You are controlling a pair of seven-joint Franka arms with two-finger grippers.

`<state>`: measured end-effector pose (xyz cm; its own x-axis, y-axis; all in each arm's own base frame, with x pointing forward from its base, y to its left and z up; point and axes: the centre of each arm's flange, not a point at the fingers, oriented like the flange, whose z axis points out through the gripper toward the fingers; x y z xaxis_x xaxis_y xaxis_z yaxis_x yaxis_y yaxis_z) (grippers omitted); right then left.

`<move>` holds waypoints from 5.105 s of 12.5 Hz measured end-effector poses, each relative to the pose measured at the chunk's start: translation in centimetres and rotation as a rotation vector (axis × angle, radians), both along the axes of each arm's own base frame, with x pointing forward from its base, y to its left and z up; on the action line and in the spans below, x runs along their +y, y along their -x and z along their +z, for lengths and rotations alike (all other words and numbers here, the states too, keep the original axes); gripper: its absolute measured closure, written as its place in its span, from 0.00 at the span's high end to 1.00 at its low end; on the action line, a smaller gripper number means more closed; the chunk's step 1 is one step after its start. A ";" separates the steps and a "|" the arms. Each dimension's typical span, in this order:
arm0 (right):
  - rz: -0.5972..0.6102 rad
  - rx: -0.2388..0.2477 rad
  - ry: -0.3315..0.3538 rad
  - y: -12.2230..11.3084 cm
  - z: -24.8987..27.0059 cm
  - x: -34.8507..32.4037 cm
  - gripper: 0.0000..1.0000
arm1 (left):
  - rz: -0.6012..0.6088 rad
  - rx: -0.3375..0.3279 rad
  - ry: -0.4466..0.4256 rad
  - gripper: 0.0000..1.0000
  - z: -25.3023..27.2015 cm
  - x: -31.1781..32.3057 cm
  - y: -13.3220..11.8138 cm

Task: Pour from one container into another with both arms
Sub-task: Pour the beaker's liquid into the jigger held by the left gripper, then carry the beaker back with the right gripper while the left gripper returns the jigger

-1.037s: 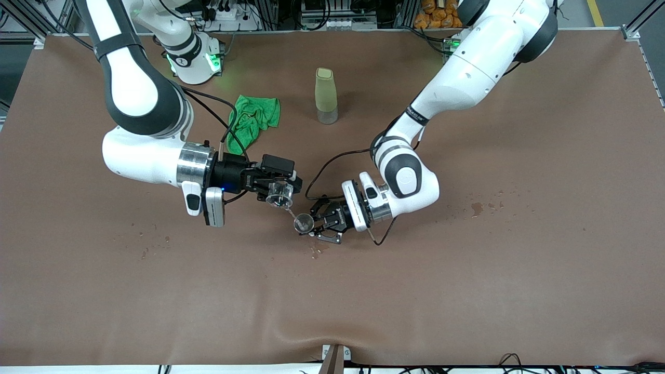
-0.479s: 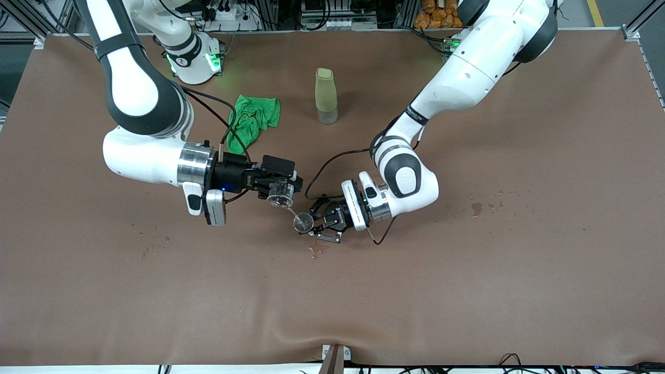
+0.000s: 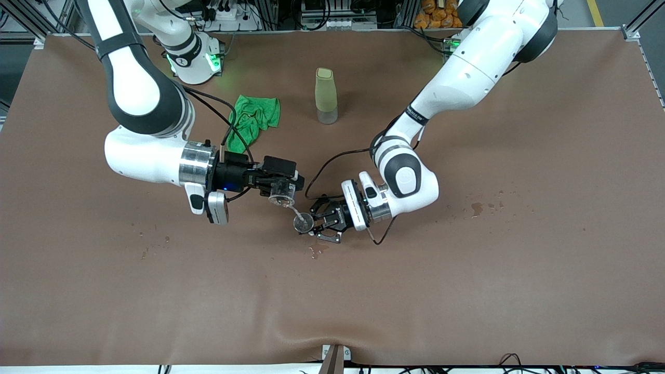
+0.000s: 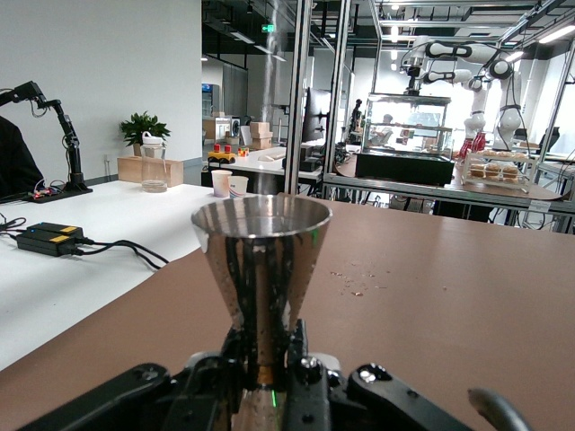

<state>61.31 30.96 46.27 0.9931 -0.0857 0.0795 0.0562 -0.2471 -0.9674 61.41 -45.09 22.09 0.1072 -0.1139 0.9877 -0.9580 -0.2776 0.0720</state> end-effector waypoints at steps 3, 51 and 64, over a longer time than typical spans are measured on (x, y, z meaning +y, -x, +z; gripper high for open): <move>-0.009 0.036 -0.004 0.0 0.0 0.0 0.15 | 0.000 0.000 0.000 0.21 0.0 0.0 0.0; 0.075 -0.503 0.144 -4.2 -4.5 -6.3 0.15 | -0.063 -0.003 -0.011 0.21 -7.4 31.3 -6.5; 0.288 -1.135 0.238 -6.3 -24.1 -31.2 0.15 | -0.330 -0.045 -0.071 0.21 -10.6 47.0 -1.4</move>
<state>67.56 -0.27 22.17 0.3257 0.2645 0.9077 0.9320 -0.2514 -0.2611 62.85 1.92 11.50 0.0096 -0.2040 0.9789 -0.9988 0.0448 0.0192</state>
